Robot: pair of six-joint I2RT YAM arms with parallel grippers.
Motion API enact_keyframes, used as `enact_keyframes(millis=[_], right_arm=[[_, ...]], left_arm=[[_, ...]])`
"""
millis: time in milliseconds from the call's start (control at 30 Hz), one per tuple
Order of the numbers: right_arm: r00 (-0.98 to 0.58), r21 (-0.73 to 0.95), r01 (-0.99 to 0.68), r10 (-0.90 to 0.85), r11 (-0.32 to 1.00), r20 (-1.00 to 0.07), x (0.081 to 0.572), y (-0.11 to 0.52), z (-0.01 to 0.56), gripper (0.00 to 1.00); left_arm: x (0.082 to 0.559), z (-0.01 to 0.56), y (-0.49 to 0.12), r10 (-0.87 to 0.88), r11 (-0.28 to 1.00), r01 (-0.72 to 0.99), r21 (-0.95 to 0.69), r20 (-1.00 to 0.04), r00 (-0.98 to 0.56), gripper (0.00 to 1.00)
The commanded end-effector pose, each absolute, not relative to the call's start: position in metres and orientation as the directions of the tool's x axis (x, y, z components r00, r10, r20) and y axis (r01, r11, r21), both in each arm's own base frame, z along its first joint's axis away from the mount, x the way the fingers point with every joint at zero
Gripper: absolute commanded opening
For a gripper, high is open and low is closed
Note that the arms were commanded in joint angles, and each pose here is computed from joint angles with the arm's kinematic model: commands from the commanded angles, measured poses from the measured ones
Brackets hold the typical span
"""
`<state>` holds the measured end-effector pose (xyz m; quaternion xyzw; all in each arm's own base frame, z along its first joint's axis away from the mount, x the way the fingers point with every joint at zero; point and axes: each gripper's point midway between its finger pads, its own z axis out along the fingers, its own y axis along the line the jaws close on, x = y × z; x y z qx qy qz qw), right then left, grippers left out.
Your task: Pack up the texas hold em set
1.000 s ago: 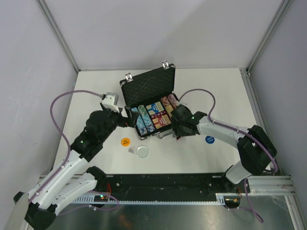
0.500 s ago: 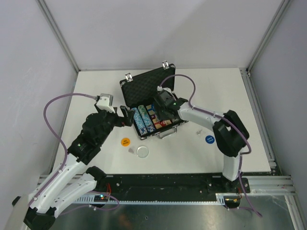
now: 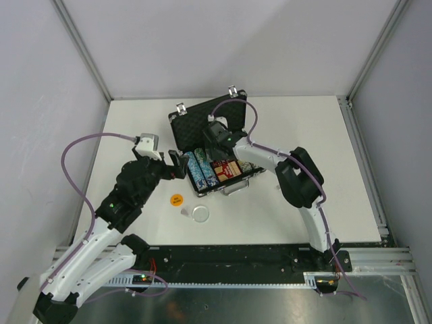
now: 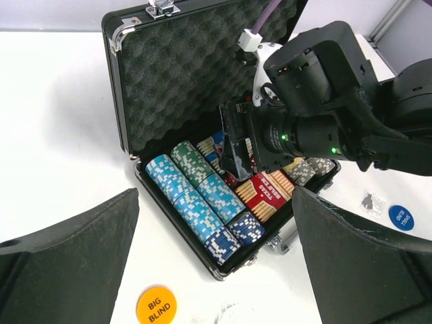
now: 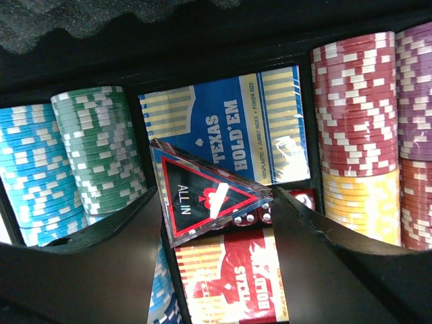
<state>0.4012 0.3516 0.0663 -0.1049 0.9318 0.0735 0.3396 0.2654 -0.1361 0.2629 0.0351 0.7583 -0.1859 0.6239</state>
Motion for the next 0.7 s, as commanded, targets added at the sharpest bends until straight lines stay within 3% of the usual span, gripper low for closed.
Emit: enact_keyframes(millis=[0,67,300,500,667], right_arm=[[-0.730,0.085,-0.238,-0.120,0.968,-0.673,0.418,0.359,0.075,0.56],[-0.731,0.082,-0.233,-0.119,0.969,-0.672,0.420,0.359,0.073,0.59],[-0.696,0.068,-0.231,-0.116,0.971,-0.708,0.425,0.358,0.089,0.84],[-0.653,0.081,-0.222,-0.086,0.972,-0.753,0.421,0.357,0.125,0.89],[-0.655,0.087,-0.203,-0.069,0.975,-0.753,0.391,0.331,0.145,0.89]], left_arm=[[0.268,0.275,-0.130,-0.195,0.934,0.270,-0.235,-0.966,-0.167,1.00],[0.268,0.274,-0.131,-0.190,0.934,0.273,-0.232,-0.967,-0.169,1.00],[0.268,0.274,-0.132,-0.187,0.932,0.280,-0.229,-0.968,-0.169,1.00],[0.266,0.278,-0.131,-0.193,0.931,0.283,-0.232,-0.968,-0.158,1.00],[0.263,0.281,-0.130,-0.205,0.926,0.292,-0.241,-0.967,-0.149,1.00]])
